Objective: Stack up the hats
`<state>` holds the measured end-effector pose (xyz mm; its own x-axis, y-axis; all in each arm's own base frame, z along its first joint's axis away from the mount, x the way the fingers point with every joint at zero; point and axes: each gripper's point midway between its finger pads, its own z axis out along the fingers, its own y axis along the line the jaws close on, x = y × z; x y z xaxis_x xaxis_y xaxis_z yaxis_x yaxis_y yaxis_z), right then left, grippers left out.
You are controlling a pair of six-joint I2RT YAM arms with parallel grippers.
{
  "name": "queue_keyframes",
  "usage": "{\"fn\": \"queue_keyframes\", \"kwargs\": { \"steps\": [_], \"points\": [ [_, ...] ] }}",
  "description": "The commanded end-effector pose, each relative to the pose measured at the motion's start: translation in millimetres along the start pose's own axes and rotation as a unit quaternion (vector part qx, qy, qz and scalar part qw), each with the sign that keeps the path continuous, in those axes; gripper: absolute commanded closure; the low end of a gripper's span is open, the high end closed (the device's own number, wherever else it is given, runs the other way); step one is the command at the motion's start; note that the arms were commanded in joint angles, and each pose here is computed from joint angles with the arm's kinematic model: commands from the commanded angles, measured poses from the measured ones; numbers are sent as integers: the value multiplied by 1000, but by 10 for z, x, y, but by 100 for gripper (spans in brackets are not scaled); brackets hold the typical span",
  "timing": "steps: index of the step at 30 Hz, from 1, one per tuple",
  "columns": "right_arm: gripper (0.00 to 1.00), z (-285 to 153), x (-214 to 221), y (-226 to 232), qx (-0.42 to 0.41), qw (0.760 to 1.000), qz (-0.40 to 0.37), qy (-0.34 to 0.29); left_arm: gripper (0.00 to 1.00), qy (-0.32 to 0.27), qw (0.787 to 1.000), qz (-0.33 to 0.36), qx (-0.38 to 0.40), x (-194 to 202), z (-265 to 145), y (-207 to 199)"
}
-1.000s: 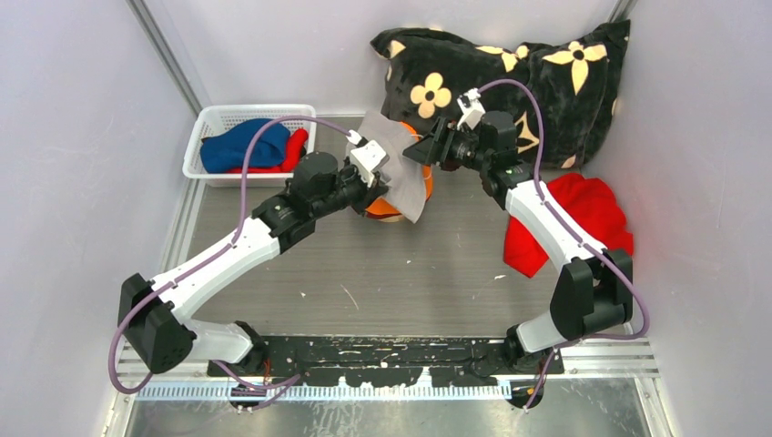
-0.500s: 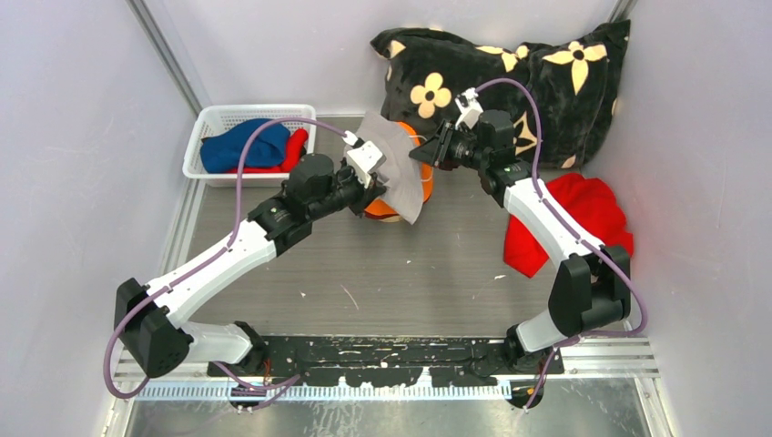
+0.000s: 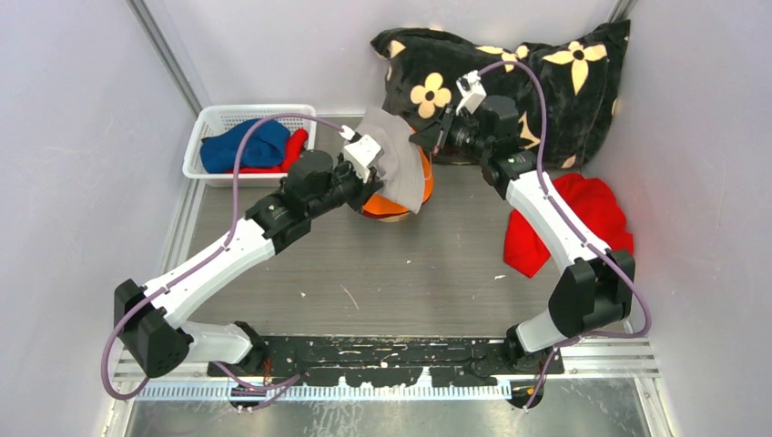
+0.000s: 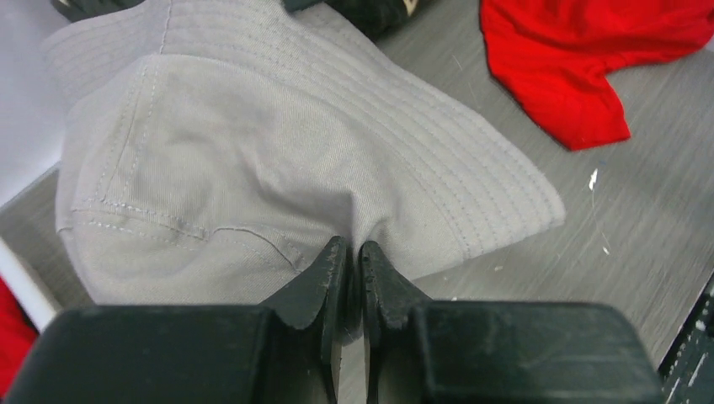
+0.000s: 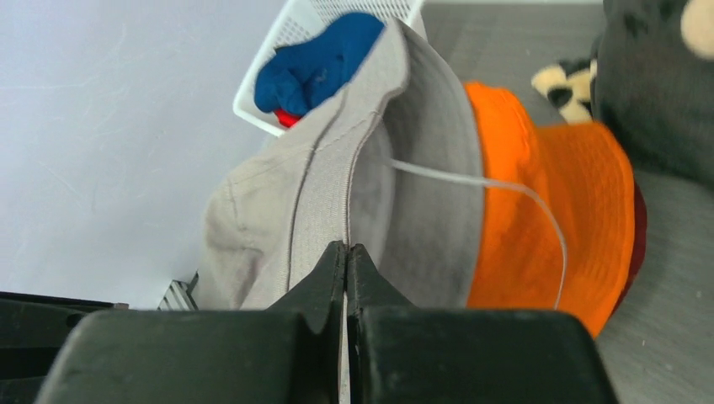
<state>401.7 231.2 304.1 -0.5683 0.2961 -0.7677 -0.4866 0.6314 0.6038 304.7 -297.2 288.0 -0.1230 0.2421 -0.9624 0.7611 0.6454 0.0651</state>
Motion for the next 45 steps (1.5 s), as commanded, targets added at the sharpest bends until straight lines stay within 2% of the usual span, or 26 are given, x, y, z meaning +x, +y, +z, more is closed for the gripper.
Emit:
{"fn": "queue_keyframes", "kwargs": {
  "steps": [1,11,14,21,24,27,33,40,45],
  "points": [
    [99,-287,-788,655,-56,990,-78,-104,84,-74,996,-1,-54,-665,-198,195],
    [99,-220,-1111,1140,-128,977,-97,-137,74,-102,985,18,-141,-1078,-405,526],
    [99,-172,-1154,1290,-153,972,-104,-142,67,-110,978,27,-173,-1165,-497,637],
    [99,13,-1253,1704,-204,959,-123,-152,66,-117,967,52,-220,-1338,-695,804],
    [99,138,-1322,1842,-220,954,-127,-157,59,-125,962,50,-236,-1382,-821,847],
    [99,291,-1391,1918,-236,950,-128,-161,54,-134,953,44,-268,-1418,-994,938],
    [99,646,-1445,2044,-280,939,-122,-160,50,-144,936,39,-318,-1448,-1304,1079],
    [99,972,-1325,2050,-318,931,-100,-148,44,-122,922,27,-368,-1348,-1403,1290],
    [99,1052,-1195,1962,-314,935,-98,-131,39,-114,914,-13,-389,-1262,-1421,1499]
  ]
}}
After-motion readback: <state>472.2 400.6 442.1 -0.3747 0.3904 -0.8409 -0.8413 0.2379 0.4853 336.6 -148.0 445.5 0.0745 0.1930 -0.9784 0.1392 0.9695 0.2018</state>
